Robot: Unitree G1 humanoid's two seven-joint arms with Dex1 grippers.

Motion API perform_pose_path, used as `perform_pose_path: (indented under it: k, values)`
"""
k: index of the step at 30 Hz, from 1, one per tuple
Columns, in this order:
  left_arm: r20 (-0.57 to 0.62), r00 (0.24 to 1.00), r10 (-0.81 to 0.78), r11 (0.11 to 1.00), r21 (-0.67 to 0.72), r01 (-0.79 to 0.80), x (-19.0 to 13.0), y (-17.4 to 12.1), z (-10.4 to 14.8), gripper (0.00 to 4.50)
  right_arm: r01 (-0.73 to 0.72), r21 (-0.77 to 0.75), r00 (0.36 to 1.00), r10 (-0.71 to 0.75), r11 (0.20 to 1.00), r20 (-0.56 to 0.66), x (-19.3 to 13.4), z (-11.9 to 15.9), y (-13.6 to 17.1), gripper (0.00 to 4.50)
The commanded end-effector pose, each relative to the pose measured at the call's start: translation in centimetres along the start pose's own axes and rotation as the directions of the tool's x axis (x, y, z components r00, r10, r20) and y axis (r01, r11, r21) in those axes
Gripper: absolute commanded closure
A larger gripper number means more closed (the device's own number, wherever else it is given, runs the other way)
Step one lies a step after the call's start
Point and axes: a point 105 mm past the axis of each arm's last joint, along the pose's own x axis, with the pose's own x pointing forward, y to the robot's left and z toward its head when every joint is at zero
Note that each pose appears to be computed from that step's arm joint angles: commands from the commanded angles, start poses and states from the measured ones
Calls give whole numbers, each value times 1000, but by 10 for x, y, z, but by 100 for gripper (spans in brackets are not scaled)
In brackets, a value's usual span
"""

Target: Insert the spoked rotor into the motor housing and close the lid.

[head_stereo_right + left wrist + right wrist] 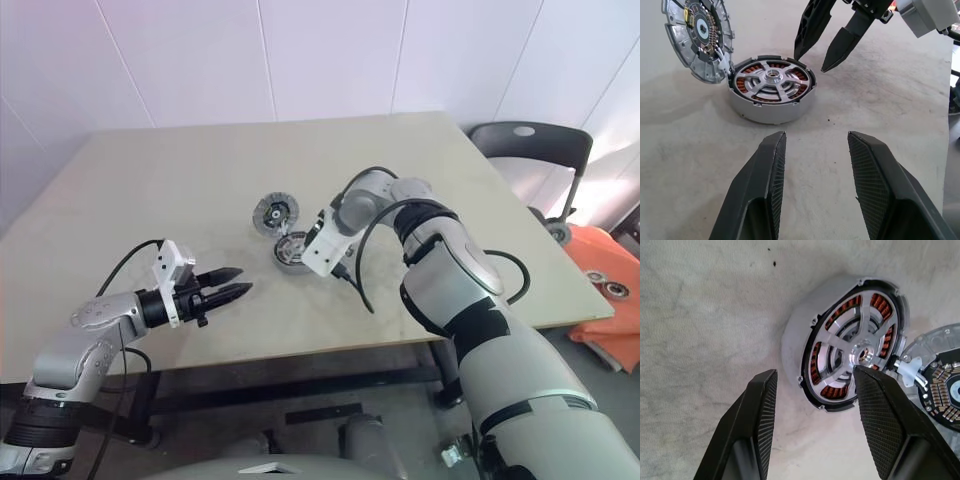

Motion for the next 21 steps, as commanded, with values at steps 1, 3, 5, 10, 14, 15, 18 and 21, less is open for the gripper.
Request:
perform_pose_path:
  k: [1,3,5,10,14,15,18,21]
  values:
    - [34,999,-9,999,35,7,0,-3,12,238,23,-27,1000,-23,999,9,-2,4,-9,197]
    - [34,999,-9,999,33,8,1,-4,11,238,21,-26,1000,-21,999,22,1,7,-8,197]
    - [35,999,-10,999,32,9,2,-5,10,238,12,-31,999,-11,999,39,7,11,-4,197]
    - [37,999,-6,999,33,5,1,-4,12,238,3,-42,998,0,999,58,13,16,0,197]
    - [37,999,-5,999,32,4,2,-5,11,238,8,-41,999,-6,999,42,13,14,-1,197]
    - [37,999,-5,1000,31,4,2,-5,11,238,9,-41,999,-8,999,38,13,13,-2,197]
    - [38,999,-4,1000,30,3,2,-5,11,238,17,-37,999,-15,999,29,13,12,-4,197]
    - [38,999,-3,1000,28,1,2,-5,10,238,20,-33,1000,-20,999,14,10,9,-6,197]
